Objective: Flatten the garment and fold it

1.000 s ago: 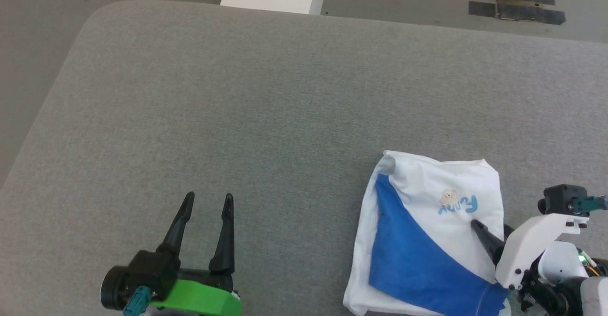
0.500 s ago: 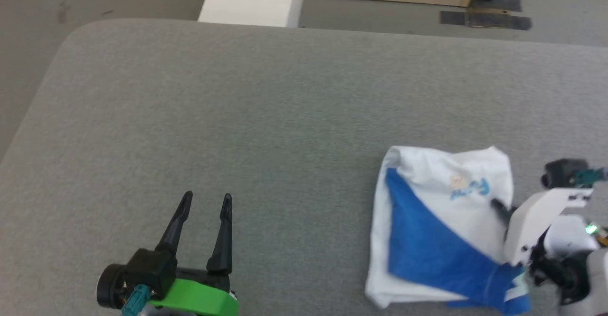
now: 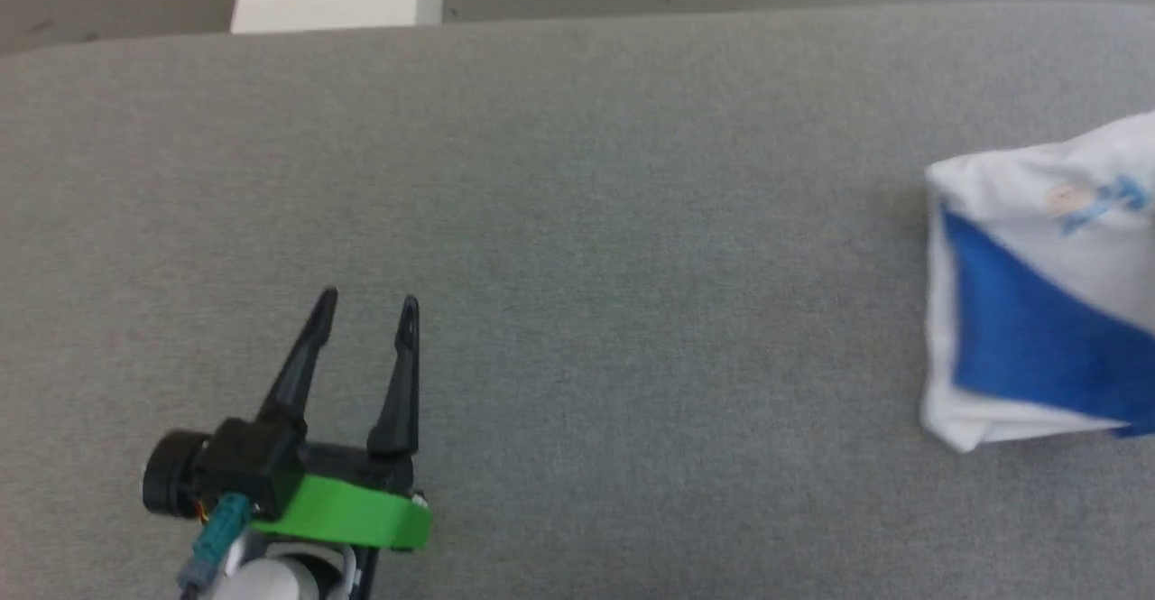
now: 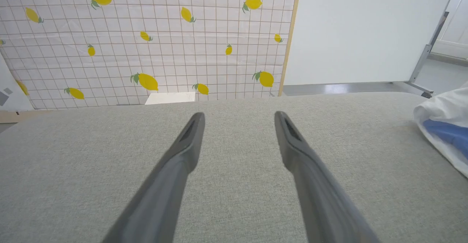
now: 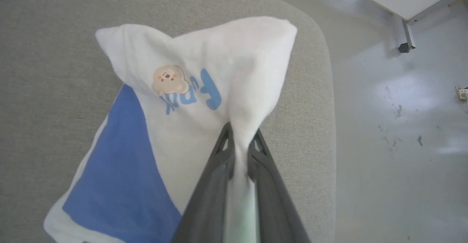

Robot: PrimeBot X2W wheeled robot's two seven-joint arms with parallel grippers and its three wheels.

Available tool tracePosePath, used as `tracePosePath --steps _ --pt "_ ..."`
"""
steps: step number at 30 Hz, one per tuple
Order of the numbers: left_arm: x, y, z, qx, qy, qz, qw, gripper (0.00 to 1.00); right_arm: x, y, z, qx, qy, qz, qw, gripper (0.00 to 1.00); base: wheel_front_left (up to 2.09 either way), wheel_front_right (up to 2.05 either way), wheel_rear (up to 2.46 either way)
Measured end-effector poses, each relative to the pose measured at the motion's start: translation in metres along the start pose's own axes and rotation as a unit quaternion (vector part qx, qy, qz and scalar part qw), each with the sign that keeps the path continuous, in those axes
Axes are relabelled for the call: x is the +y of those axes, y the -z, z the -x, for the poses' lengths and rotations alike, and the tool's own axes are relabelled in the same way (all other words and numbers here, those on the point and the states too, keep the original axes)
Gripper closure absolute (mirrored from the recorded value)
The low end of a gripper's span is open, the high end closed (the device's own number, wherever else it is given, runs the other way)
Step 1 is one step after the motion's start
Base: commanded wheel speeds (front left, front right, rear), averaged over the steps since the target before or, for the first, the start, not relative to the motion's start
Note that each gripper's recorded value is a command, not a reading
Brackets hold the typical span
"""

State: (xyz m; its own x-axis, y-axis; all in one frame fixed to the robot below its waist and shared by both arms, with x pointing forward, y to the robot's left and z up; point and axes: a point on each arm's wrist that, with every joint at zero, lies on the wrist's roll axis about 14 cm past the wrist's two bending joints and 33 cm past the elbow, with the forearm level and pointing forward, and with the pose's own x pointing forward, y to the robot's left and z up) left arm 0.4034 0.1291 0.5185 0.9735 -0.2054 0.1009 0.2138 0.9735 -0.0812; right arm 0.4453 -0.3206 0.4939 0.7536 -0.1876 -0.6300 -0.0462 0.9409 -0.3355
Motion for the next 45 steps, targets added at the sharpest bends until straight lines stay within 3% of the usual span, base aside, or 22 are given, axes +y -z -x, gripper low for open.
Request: tracePosePath --steps 12,24,25,26,27,33,37,45 --pt "0.013 0.012 -0.058 -0.034 0.001 0.0 0.999 0.0 -0.075 0.009 -0.047 0.059 0.102 0.072 0.99 1.0 0.0 0.0 0.0" --pt "0.018 0.062 -0.082 -0.006 0.008 0.006 1.0 0.0 -0.099 0.048 -0.089 0.124 0.15 0.115 0.974 1.0 0.0 0.0 0.0" --pt "0.018 0.065 -0.083 -0.003 0.008 0.007 1.0 0.0 -0.098 0.051 -0.091 0.126 0.151 0.112 0.974 0.77 0.0 0.0 0.0" --pt "0.019 0.069 -0.084 0.0 0.008 0.008 1.0 0.0 -0.097 0.054 -0.094 0.128 0.151 0.11 0.974 0.24 0.0 0.0 0.0" --pt "0.019 0.072 -0.086 0.002 0.005 0.008 1.0 0.0 -0.095 0.056 -0.096 0.127 0.151 0.11 0.974 0.0 0.0 0.0 0.0" --pt "0.018 0.072 -0.089 -0.001 0.002 0.012 1.0 0.0 -0.091 0.058 -0.094 0.112 0.151 0.107 0.976 0.0 0.0 0.0 0.0" --pt "0.017 0.058 -0.08 -0.005 -0.005 0.008 1.0 0.0 -0.076 0.034 -0.078 0.046 0.137 0.072 0.987 0.0 0.0 0.0 0.0" --pt "0.014 0.044 -0.044 0.016 -0.024 0.021 0.999 0.0 -0.022 0.0 -0.032 -0.089 0.074 0.008 0.993 0.0 0.0 0.0 0.0"
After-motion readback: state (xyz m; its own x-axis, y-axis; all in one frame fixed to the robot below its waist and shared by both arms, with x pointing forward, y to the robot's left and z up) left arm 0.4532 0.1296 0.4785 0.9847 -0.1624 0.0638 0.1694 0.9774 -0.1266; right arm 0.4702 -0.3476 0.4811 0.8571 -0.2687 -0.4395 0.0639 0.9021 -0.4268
